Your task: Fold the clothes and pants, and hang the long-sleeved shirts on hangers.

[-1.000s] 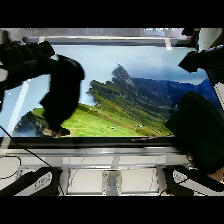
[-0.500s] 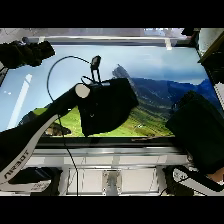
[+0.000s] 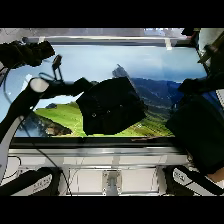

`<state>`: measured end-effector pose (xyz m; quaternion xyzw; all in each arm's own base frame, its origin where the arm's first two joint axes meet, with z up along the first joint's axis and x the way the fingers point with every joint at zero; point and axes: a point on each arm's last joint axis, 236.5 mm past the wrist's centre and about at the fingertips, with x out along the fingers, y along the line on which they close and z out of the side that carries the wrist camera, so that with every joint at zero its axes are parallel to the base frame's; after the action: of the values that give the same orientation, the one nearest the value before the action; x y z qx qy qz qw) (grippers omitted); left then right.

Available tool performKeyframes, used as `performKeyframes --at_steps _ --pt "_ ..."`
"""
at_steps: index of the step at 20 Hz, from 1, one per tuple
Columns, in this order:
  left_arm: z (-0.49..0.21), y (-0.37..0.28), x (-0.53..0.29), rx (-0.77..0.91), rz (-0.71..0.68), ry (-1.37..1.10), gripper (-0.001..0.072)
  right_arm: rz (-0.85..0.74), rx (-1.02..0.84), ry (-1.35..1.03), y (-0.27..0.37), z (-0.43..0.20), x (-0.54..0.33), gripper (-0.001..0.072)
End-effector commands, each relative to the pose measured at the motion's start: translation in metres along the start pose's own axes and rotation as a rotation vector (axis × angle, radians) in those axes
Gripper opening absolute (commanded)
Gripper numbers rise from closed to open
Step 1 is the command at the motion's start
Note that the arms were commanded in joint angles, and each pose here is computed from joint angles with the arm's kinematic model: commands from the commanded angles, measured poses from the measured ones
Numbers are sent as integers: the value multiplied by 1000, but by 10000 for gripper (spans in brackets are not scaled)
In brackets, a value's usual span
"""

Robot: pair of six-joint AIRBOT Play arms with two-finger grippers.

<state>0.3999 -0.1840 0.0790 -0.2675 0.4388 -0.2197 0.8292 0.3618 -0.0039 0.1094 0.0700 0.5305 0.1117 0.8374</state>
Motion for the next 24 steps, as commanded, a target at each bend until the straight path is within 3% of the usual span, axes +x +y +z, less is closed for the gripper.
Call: performKeyframes --at_steps 1,4,10,20,24 --pt "-80 57 -35 -170 81 66 532 201 140 30 33 -46 66 406" --pt "-141 65 -33 -316 54 83 532 231 150 87 46 -70 86 406" --pt "-245 82 -23 -393 94 283 495 234 117 56 54 -62 86 406" --pt "-196 88 -4 -315 117 16 494 246 122 57 57 -62 85 406" --pt "-212 86 4 -343 120 73 494 246 122 57 57 -62 85 406"
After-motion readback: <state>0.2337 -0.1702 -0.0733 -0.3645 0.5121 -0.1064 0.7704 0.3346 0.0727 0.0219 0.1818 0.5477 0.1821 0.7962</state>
